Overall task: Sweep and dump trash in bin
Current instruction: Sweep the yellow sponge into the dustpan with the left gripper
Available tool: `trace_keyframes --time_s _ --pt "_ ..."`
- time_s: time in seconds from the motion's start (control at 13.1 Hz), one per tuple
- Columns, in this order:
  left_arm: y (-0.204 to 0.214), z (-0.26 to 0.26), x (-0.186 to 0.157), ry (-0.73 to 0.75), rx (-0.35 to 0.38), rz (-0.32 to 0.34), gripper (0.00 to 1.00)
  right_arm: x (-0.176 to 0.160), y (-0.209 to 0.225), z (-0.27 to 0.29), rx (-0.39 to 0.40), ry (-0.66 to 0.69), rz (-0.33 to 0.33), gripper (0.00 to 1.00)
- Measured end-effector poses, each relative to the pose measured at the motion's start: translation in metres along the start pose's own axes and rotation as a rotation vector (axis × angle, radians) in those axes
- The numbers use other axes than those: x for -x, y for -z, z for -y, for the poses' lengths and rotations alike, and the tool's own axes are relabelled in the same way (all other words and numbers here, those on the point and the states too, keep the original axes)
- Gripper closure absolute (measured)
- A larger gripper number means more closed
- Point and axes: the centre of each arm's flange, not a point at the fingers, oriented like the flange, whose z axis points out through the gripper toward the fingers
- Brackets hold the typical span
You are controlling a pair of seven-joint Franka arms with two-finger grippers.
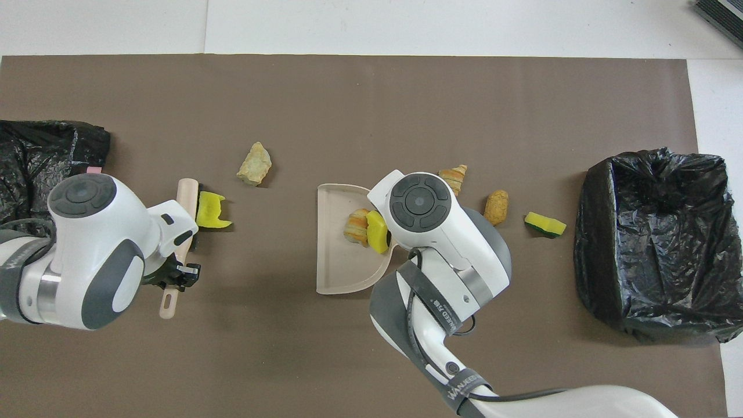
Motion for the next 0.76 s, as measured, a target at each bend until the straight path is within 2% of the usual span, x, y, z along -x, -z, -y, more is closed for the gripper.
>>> trace_keyframes --time_s 0.3,0.76 --pt "0.004 -0.060 0.011 -0.008 0.001 -0.011 0.73 0.000 0.000 0.000 0.000 -0.016 0.000 0.69" --pt "0.009 -0.149 0.037 -0.033 0.136 -0.026 0.73 0.000 0.000 0.000 0.000 -0.018 0.000 0.69"
